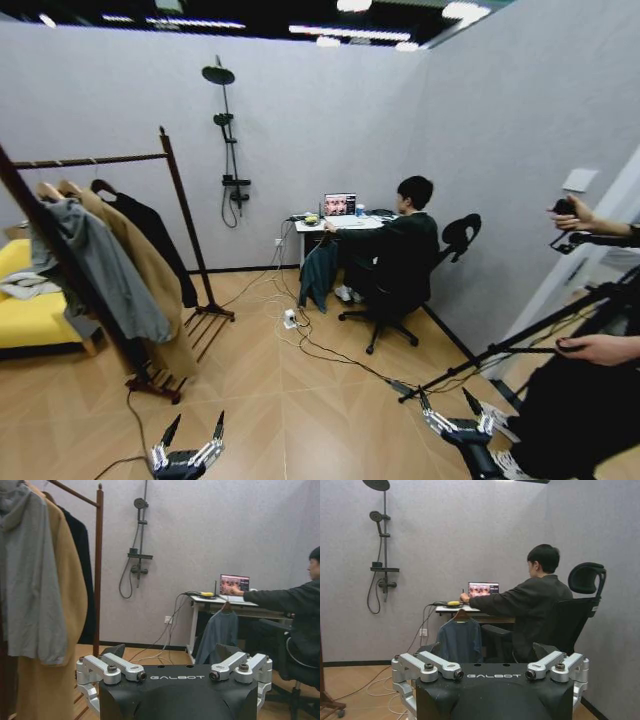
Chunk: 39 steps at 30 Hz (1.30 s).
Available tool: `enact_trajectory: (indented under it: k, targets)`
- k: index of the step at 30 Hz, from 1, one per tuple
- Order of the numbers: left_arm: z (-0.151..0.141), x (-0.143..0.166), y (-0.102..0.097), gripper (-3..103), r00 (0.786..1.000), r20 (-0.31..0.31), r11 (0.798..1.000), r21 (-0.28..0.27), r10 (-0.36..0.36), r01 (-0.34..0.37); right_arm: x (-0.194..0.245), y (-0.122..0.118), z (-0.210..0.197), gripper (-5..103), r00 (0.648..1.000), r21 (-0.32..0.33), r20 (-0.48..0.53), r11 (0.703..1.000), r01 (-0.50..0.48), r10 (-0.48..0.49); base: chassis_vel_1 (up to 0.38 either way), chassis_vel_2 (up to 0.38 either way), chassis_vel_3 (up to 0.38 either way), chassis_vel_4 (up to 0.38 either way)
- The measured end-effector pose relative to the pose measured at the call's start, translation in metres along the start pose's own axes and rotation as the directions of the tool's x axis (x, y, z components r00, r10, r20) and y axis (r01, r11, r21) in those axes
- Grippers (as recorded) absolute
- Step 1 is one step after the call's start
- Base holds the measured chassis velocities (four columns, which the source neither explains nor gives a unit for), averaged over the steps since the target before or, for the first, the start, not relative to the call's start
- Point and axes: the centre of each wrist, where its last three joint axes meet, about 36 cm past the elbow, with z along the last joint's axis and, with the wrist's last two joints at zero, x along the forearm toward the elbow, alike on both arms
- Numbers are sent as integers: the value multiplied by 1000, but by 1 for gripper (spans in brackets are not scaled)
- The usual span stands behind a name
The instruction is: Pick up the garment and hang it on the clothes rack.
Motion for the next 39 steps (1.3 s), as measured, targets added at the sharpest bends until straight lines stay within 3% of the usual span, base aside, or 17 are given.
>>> enact_trajectory:
  k: [39]
  targets:
    - [0, 0, 0, 100, 1000, 0, 1000, 0, 0, 0, 0, 0, 0, 100, 1000, 0, 0, 1000, 0, 0, 7, 5, 5, 7]
